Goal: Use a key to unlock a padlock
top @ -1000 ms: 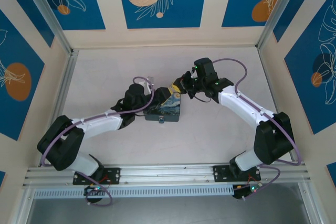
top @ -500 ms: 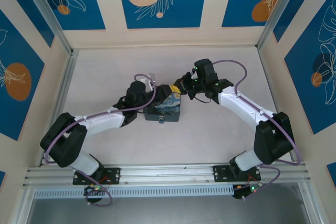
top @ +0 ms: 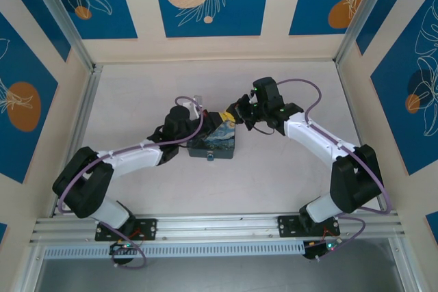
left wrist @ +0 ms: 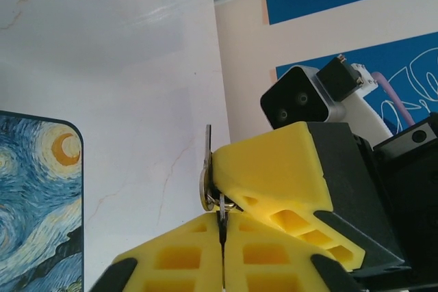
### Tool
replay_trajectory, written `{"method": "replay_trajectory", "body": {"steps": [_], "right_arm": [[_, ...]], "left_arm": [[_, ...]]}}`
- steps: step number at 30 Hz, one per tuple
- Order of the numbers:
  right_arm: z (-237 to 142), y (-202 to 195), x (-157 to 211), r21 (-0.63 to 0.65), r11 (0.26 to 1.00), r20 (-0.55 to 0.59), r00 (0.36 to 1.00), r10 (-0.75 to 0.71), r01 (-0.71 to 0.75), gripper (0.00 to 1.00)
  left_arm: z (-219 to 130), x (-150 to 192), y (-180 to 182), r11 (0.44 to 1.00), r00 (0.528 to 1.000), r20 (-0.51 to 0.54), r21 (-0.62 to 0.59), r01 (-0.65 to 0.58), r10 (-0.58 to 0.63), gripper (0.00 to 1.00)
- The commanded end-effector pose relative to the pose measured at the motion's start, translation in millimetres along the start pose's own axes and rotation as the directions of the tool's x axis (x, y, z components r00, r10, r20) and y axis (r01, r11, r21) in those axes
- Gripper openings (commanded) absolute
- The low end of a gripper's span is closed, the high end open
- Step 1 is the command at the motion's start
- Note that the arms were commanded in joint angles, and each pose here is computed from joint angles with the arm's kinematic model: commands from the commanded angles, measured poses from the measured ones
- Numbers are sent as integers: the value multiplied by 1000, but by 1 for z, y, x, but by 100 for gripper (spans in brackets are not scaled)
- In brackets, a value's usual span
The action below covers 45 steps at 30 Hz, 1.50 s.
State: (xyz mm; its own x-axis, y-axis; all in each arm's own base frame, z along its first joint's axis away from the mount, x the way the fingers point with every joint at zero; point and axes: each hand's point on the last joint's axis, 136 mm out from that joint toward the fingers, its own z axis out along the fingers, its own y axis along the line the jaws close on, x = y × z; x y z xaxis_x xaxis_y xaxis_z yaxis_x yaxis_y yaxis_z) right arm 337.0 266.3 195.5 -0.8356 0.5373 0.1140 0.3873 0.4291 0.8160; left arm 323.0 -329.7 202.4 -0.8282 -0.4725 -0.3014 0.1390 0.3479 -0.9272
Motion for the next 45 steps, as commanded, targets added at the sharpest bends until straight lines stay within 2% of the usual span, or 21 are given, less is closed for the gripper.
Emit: {"method": "replay_trajectory", "body": {"steps": [1,4,5,7,8,13,18,22,26,33,45], "right_arm": [[2,-5,2,9,1000,-18,1000,24,-24,0],[0,-5,-1,7,1000,-12,1000,25,-25,0],[-3,-5,-3,6,1000,-3,1000,25,-25,7],[-15,-9,-9,12,1000,26,999,21,-21,36],[-21,-11,-13,14,1000,44,999,9,-10,41],[-51,-30,-24,39,997,91,994,-66,62,41],[-66,-26,-23,-34,967,80,965,-249,253,40],[-77,-16,-16,-125,900,82,908,-411,418,39],[-88,-8,-7,-235,827,100,859,-501,510,36],[-82,-2,5,-356,787,63,854,-517,503,32],[-61,-3,25,-404,775,-10,845,-535,486,28]], "left_arm": [[5,1,-11,999,999,-4,29,-31,31,0],[4,4,-9,999,999,-17,26,-45,45,0],[4,6,-11,998,998,-29,30,-60,61,0],[2,10,-12,994,992,-65,22,-106,107,0],[0,13,-14,990,986,-93,18,-139,140,0],[-6,23,-22,955,924,-248,29,-294,292,0],[-10,32,-29,925,836,-398,123,-359,377,0],[-13,40,-32,904,765,-482,190,-384,426,0],[-12,43,-35,890,722,-523,226,-396,454,0],[-6,40,-42,884,714,-521,269,-382,467,0],[-5,39,-51,880,716,-511,294,-373,475,0]]}}
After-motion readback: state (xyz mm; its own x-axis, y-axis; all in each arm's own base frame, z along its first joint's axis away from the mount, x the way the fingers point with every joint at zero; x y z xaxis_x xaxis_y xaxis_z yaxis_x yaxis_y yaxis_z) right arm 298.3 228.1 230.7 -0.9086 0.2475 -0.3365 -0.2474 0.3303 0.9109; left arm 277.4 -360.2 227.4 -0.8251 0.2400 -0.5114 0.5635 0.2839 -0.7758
